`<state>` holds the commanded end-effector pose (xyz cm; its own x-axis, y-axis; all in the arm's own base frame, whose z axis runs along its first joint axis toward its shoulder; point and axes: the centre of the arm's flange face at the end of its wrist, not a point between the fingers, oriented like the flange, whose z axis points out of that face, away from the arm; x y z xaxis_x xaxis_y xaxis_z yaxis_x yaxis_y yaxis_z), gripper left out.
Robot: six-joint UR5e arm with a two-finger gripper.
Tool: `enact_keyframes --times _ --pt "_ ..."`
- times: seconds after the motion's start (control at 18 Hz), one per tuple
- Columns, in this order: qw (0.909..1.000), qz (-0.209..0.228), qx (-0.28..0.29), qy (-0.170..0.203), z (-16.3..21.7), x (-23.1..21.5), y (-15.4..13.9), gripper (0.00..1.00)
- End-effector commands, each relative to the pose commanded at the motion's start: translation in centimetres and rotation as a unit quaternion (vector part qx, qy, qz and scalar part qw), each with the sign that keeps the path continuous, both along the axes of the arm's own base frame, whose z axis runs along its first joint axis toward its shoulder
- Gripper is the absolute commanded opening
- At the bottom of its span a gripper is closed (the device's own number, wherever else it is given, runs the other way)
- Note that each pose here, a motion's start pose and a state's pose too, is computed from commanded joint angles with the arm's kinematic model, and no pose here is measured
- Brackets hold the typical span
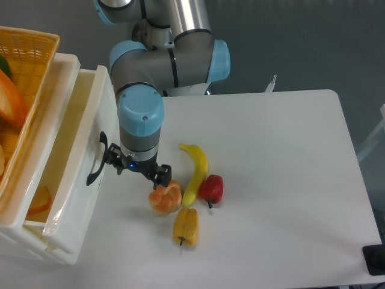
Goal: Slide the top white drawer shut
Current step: 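Push the drawer front with the gripper, sliding the drawer into the unit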
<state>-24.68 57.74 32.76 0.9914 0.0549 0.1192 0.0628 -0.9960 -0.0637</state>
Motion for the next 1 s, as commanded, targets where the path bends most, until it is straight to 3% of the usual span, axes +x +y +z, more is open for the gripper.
enact_keyframes --times 1.0 --pt "0.9999 -0.012 0.006 -0.002 0.5 1.9 0.7 1.00"
